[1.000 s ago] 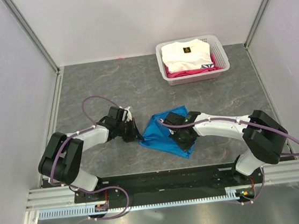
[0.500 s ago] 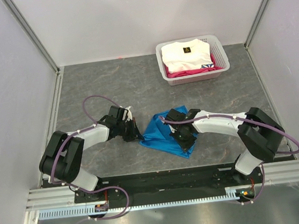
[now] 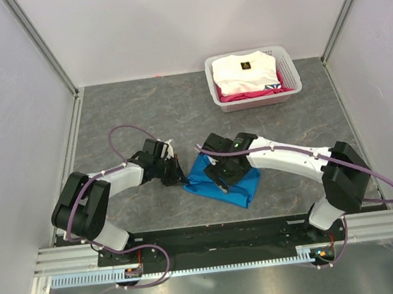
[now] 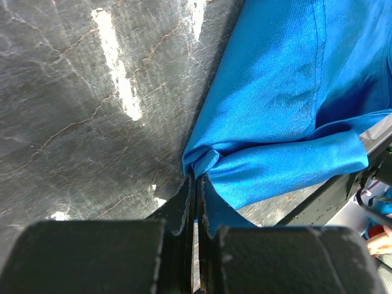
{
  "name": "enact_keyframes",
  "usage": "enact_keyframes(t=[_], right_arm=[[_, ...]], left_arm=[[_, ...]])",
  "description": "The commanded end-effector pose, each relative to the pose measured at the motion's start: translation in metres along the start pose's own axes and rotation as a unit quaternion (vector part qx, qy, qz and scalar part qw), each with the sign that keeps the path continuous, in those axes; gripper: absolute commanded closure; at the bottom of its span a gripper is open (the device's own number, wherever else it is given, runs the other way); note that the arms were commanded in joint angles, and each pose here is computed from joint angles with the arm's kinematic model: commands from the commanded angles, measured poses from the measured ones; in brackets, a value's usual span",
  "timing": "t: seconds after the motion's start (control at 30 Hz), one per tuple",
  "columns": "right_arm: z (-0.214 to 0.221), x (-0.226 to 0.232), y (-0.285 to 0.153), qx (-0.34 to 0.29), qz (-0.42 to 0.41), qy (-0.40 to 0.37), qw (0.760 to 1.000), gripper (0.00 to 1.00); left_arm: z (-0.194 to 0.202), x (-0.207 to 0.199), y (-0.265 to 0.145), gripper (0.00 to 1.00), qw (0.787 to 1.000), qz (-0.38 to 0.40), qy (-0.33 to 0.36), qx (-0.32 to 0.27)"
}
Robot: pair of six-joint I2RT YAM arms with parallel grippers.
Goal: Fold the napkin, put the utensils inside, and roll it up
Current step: Roll the napkin with the utensil
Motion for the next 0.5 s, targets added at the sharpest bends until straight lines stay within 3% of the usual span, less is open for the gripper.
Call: enact_keyframes(t=[0.0,0.23,0.47], right_arm=[[-0.033,0.015,-0.012,-0.057,0.064,-0.083,0.993,0.27],[-0.075,0.038,0.014,-0.139,0.060,-0.145,0.978,0.14],[-0.079,0.049,0.041,-0.133,0.031,-0.169,0.976,0.11]], left_arm=[[-0.010,-0.005,-0.005,0.98,0.999,0.000,0.028,-0.017],[-0.011,-0.006,-0.006,0.98,0.999,0.002,0.030,-0.018],[-0.013,-0.007,-0.006,0.98,0.999,0.001,0.028,-0.018]])
Point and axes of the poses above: each gripper's point midway between its finger pads, its own y axis out along the fingers, its own x axis along the line the jaws close on, z = x × y, the point moved 3 cm from there along -y, back along the fingers, and after that the axes turned 7 degrees about -y, right-handed, at the moved point
